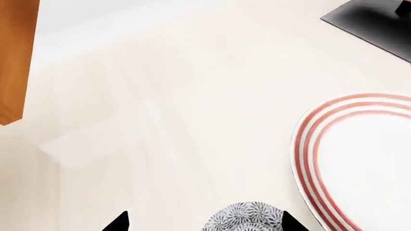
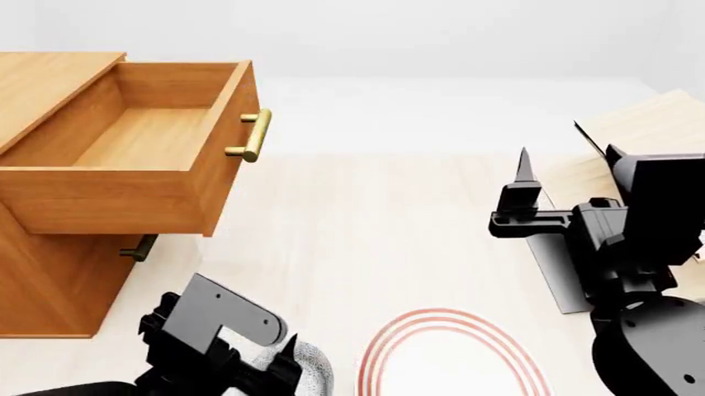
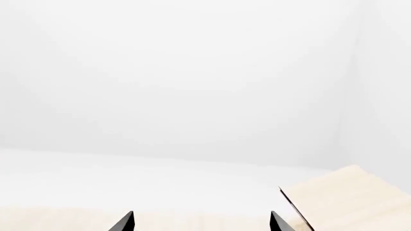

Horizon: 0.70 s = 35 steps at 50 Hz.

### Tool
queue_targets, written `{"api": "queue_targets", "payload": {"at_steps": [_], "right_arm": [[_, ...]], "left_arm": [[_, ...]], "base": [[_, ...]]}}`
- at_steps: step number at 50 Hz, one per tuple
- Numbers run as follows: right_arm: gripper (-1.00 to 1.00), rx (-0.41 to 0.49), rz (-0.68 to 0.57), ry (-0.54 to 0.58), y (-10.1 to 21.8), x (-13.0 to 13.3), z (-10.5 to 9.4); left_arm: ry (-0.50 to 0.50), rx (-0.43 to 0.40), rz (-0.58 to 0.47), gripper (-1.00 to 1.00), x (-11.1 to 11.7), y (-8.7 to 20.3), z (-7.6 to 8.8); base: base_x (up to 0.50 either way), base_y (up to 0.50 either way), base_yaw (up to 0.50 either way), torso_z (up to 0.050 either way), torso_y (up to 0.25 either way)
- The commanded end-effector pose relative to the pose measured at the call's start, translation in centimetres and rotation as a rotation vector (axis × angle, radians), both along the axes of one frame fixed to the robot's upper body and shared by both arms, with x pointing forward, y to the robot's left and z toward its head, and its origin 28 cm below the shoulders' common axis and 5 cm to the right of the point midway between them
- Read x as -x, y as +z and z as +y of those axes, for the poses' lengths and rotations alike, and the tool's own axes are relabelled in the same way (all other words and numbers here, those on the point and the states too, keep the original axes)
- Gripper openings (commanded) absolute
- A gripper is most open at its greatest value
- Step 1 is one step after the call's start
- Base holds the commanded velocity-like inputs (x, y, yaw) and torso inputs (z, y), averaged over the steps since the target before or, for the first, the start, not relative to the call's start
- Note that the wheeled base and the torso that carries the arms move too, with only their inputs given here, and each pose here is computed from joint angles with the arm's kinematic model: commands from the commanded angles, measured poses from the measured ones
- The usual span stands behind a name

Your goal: Open the top drawer of the cabinet and put the bowl in it.

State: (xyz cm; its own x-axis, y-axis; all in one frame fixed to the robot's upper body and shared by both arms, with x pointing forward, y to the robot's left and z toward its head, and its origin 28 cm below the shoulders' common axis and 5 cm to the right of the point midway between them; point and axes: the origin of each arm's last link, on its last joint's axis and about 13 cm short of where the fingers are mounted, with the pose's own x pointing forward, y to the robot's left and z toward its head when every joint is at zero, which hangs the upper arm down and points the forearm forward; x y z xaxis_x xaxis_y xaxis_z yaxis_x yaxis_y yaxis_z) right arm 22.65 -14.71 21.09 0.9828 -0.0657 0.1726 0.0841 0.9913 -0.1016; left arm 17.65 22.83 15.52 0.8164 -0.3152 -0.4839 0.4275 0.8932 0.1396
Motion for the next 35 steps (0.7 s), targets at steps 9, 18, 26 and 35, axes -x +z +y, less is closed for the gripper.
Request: {"api": "queue_targets", "payload": {"at_steps": [9, 18, 26, 35], "right_arm": [[1.0, -0.002, 0.009, 0.002, -0.4, -0.3, 0.1], [1.0, -0.001, 0.012, 0.008, -0.3, -0.6, 0.2], [1.0, -0.002, 0.017, 0.012, -0.3, -0.9, 0.3], [1.0, -0.002, 0.02, 0.02, -0.4, -1.2, 0.5]], "left_arm": [[0.037, -0.079, 0.136, 1.0, -0.1, 0.0, 1.1], [0.061, -0.103, 0.151, 1.0, -0.8, 0.3, 1.8], [0.061, -0.127, 0.155, 1.0, -1.1, 0.4, 1.8], [0.076, -0.106, 0.174, 1.0, -2.0, 0.2, 1.7]], "base": [[0.0, 0.0, 0.0, 0.0, 0.0], [0.0, 0.0, 0.0, 0.0, 0.0], [0.0, 0.0, 0.0, 0.0, 0.0], [0.0, 0.0, 0.0, 0.0, 0.0]]}}
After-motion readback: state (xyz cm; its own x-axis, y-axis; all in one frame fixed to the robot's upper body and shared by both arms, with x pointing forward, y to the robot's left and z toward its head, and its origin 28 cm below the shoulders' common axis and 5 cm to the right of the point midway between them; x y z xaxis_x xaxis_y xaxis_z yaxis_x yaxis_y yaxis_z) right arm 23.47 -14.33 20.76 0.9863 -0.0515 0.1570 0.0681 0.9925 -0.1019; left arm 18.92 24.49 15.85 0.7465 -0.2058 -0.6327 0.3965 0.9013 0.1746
